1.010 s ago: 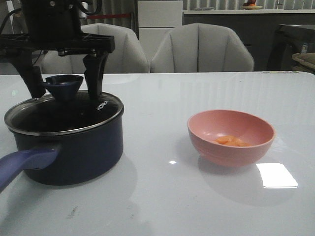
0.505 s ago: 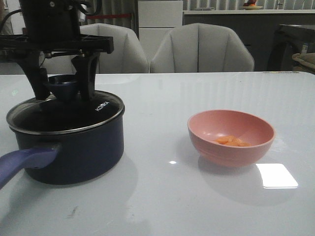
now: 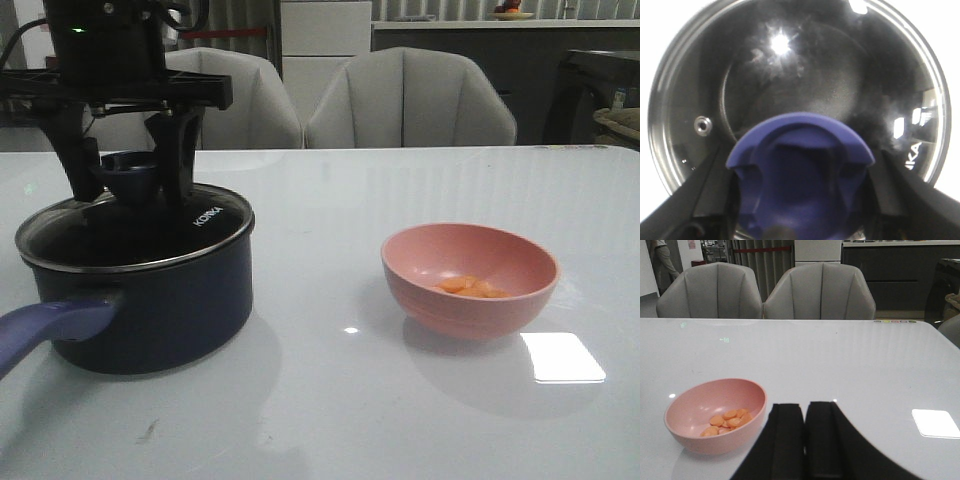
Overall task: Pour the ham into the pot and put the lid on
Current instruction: 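Lift the glass lid off the saucepan with the left gripper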
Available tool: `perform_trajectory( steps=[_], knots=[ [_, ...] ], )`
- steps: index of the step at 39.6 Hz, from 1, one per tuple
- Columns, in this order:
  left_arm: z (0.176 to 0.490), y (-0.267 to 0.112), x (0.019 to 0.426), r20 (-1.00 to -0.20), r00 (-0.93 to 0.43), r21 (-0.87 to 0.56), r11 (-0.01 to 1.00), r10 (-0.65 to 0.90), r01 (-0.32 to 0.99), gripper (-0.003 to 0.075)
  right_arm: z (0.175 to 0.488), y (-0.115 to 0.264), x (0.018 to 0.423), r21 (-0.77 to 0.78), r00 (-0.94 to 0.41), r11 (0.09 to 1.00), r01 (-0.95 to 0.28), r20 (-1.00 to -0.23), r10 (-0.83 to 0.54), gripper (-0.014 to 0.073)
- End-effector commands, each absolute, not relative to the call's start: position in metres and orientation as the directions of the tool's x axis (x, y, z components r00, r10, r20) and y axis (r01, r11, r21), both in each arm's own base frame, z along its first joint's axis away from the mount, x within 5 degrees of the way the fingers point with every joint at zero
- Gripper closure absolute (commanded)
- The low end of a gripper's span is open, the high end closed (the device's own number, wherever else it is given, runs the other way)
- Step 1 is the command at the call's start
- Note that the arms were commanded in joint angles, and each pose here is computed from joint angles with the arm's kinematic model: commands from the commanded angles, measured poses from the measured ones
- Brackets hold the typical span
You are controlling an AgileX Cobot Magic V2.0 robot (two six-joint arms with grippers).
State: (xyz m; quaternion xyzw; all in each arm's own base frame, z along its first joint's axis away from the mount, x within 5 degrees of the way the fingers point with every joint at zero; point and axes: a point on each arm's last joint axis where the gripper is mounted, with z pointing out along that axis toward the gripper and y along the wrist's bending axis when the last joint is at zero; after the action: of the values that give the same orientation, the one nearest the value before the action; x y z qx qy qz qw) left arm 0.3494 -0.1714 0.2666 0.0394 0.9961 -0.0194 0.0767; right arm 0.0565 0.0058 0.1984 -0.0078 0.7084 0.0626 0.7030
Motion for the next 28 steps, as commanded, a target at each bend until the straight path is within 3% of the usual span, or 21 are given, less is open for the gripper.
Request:
perform_trajectory(
  steps=[1, 20, 28],
  knots=[
    [0.298, -0.169, 0.347, -0.259, -0.963, -0.070, 0.993, 0.070, 0.091, 0.0544, 0.204, 0.005, 0.055, 0.066, 0.084, 0.993, -0.094, -0.994, 0.074, 0.0458],
    [0.320, -0.165, 0.340, -0.327, -0.941, -0.083, 0.990, 0.084, 0.117, 0.0544, 0.204, 0.005, 0.055, 0.066, 0.084, 0.993, -0.094, -0.994, 0.074, 0.0458],
    [0.337, -0.143, 0.336, -0.369, -0.924, -0.007, 0.993, 0.104, 0.115, 0.0544, 0.204, 0.005, 0.055, 0.066, 0.084, 0.993, -0.094, -0.994, 0.074, 0.0458]
  ],
)
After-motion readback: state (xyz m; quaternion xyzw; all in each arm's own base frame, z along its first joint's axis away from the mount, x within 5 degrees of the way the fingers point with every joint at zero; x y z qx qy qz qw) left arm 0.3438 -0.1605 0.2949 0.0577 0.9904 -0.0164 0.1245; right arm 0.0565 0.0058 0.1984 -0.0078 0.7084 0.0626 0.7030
